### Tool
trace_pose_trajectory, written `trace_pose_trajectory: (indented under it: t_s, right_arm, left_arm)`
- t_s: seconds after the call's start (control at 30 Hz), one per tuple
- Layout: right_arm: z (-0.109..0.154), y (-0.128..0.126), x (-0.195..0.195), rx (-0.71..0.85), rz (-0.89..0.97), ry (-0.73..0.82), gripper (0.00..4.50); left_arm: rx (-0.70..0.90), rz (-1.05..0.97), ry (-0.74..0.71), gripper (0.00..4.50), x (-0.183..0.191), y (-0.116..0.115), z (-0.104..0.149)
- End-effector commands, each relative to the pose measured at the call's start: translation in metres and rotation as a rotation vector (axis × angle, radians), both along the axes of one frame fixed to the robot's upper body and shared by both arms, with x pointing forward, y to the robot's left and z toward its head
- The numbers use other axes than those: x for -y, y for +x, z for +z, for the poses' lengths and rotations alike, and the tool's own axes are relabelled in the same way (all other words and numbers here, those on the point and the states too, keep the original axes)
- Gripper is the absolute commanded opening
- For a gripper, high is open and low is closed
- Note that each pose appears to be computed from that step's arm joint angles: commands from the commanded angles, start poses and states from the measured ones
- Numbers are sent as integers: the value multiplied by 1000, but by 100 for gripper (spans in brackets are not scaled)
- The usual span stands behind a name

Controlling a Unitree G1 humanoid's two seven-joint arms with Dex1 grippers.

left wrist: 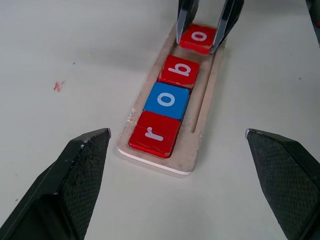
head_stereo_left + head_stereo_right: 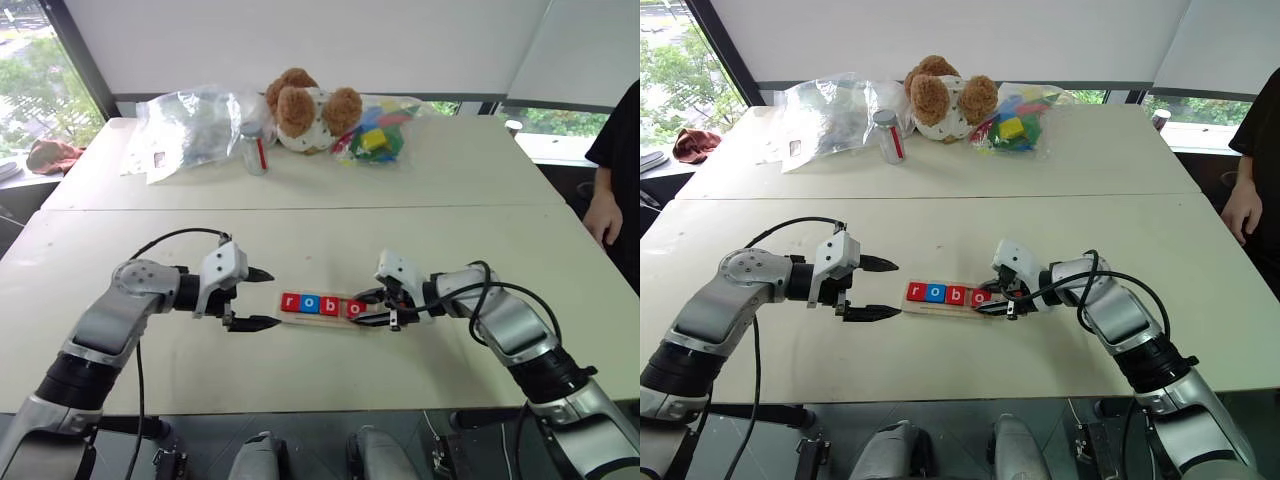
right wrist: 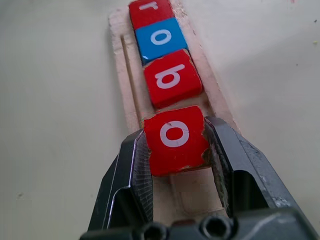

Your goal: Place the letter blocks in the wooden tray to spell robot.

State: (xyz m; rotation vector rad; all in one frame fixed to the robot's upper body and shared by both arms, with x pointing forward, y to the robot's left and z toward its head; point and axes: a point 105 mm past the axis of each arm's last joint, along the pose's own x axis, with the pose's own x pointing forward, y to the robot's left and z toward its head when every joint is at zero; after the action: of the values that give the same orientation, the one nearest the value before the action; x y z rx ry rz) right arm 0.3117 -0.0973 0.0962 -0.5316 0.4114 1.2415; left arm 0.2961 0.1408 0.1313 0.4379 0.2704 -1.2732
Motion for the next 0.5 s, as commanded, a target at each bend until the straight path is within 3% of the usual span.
trace_pose_trajectory:
  t_s: [0.03,0.5]
  right_arm:
    - [10,7,-4,56,10,5,115]
    - [11,-1,-14,52,57,21,115]
  left_arm:
    - [38,-2,-16,450,1,-1,11]
    - [37,8,-23,450,3,0,8]
